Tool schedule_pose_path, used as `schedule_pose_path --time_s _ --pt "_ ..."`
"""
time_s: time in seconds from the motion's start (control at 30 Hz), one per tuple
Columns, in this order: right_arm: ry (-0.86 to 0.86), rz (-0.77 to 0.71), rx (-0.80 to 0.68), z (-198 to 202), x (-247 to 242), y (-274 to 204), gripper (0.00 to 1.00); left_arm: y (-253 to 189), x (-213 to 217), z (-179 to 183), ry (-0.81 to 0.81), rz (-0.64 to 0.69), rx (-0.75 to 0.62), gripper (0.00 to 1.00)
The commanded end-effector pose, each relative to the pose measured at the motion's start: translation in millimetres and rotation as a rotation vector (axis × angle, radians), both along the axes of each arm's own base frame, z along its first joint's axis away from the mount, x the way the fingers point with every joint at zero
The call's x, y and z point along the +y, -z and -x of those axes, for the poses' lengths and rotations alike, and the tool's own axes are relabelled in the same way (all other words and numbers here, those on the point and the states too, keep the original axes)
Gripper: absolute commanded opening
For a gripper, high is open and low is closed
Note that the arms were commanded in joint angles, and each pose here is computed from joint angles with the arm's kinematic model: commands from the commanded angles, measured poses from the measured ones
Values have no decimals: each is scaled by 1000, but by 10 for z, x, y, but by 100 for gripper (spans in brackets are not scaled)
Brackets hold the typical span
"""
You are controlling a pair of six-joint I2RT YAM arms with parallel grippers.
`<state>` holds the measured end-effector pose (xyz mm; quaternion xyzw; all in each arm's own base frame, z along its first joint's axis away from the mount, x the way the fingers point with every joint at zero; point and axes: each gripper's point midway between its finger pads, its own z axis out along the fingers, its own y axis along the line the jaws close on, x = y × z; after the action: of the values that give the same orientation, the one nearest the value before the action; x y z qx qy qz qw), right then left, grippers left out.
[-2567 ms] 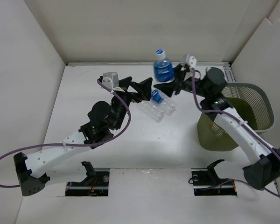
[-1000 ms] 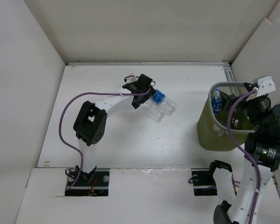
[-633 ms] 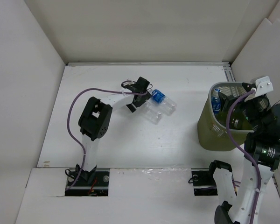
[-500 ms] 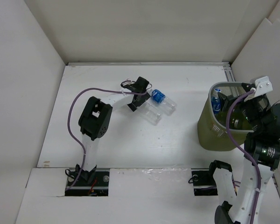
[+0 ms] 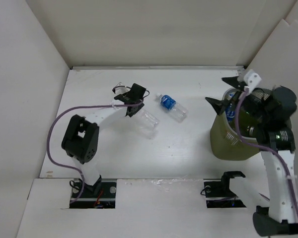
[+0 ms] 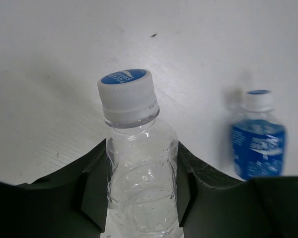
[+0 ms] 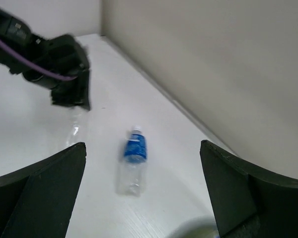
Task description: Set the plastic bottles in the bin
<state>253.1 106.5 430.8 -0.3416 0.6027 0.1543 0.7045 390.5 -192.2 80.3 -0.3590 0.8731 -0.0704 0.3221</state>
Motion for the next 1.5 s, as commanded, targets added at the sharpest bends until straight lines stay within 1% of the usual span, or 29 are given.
schedule_pose_path --time_s 0.0,0.03,0.07,0.1,0.13,0.17,0.2,0.3,0.37,0.4,0.47,0.5,0.53,0.73,0.8,0.87,0.97,1.03,1.07,1.1,1.13,1.17,1.2,1.23,1.27,1.3,1.33,1.43,1.47 --pt "-167 54 -70 -77 453 -126 100 -1253 -21 -180 13 -88 -346 0" --pt "-195 60 -59 -130 555 -73 100 -1520 -93 -134 32 -99 -405 0" --pt "-228 54 -44 -236 679 -40 100 -1862 -75 -184 -1 -121 -492 0" --pt "-263 41 -31 -243 838 7 100 -2032 -83 -168 35 -174 -529 0" --pt "-291 26 -32 -249 939 -7 100 -2206 -93 -160 42 -193 -572 0" --pt "-304 5 1 -326 1044 67 100 -2494 -172 -137 49 -167 -660 0" --pt "-328 -11 -17 -316 1182 19 100 -2642 -164 -108 88 -230 -697 0" --pt "-322 -27 14 -412 1401 32 100 -3110 -270 48 119 -207 -831 0" --pt "-336 -36 -12 -434 1503 -28 100 -3274 -316 155 168 -226 -886 0" --pt "-347 -56 14 -459 1568 3 100 -3531 -350 279 171 -169 -970 0" --pt "-355 -78 -13 -470 1670 -96 100 -3563 -438 400 231 -152 -1019 0" --pt "-347 -76 0 -524 1723 -54 100 -3729 -416 495 234 -112 -1071 0" --pt "-344 -80 18 -536 1761 -19 100 -3724 -497 556 279 -86 -1089 0" --pt "-341 -103 76 -599 1991 132 100 -4045 -480 887 346 51 -1227 0" --pt "-353 -113 84 -632 2077 188 100 -4073 -508 957 371 101 -1253 0" --pt "-390 -135 110 -595 2168 253 100 -4130 -502 1009 378 136 -1275 0" --pt "-519 -212 88 -507 2357 192 100 -4172 -490 1073 391 162 -1307 0" --pt "-562 -238 83 -442 2422 167 94 -4150 -495 1069 391 162 -1307 0" --pt "-562 -240 101 -470 2447 246 89 -4150 -495 1069 391 162 -1307 0" --pt "-572 -239 102 -432 2478 247 75 -4150 -495 1069 391 162 -1307 0" --pt "-573 -239 102 -432 2479 247 46 -4123 -502 1064 396 156 -1297 0" --pt "-571 -236 111 -434 2480 290 23 -4165 -492 1072 392 161 -1304 0" --pt "-562 -236 110 -466 2453 290 11 -4165 -492 1072 392 161 -1304 15" --pt "-563 -242 116 -437 2435 289 0 -4142 -483 1061 387 153 -1295 24" --pt "-536 -244 110 -502 2332 281 0 -4141 -483 1060 387 153 -1295 35" --pt "-536 -245 99 -500 2282 238 0 -4138 -469 1053 378 150 -1292 54" --pt "-521 -247 94 -488 2194 208 0 -4110 -479 1049 381 154 -1281 99" --pt "-412 -222 81 -617 1787 180 0 -4035 -487 1009 376 135 -1245 100" --pt "-367 -212 73 -545 1581 90 0 -4063 -451 1005 362 131 -1226 100"
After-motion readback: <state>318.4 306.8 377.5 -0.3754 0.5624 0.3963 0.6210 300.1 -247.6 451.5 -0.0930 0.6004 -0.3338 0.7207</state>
